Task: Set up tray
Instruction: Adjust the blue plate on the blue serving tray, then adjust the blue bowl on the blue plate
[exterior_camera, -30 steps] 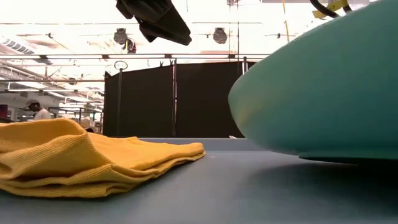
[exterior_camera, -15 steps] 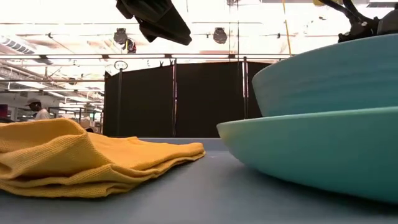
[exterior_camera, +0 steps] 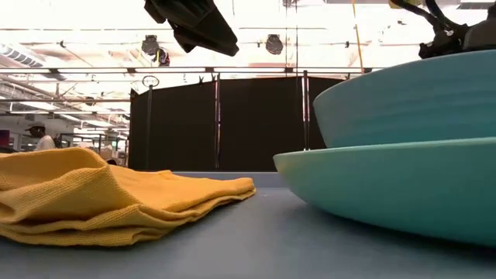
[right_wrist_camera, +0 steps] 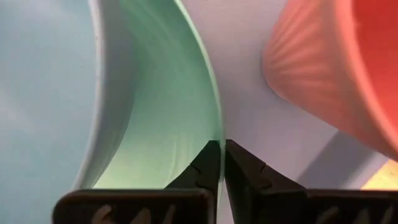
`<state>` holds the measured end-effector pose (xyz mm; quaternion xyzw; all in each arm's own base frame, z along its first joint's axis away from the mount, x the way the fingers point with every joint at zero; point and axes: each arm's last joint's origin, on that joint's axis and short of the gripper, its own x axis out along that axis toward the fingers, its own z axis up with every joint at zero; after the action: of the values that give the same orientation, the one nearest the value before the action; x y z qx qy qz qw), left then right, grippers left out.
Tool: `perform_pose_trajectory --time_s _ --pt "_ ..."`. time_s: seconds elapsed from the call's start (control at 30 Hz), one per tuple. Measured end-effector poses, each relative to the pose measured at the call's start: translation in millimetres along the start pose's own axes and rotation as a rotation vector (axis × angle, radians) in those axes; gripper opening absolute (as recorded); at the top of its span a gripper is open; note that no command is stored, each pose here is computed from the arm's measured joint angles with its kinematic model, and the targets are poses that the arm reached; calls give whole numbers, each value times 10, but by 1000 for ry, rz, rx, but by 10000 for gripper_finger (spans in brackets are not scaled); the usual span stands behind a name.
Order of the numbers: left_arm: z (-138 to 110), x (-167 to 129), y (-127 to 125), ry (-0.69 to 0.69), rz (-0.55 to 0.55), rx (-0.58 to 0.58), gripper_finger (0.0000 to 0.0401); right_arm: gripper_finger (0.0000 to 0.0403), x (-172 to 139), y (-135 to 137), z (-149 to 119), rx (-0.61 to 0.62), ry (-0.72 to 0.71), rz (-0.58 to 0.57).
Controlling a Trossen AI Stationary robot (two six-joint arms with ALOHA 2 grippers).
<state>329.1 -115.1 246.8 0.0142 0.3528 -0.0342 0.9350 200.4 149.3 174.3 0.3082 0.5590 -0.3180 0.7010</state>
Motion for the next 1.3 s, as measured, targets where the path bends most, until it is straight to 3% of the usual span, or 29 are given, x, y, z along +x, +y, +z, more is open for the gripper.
perform_pose_trajectory --time_s 0.53,0.73,1.3 --pt "-1 0 0 1 -1 0 93 117 -11 36 40 -77 -23 44" --pt "-1 0 -1 1 -1 1 93 122 -110 5 50 -126 -1 82" --pt "-7 0 0 7 -1 2 93 118 -495 -31 0 -270 -30 329"
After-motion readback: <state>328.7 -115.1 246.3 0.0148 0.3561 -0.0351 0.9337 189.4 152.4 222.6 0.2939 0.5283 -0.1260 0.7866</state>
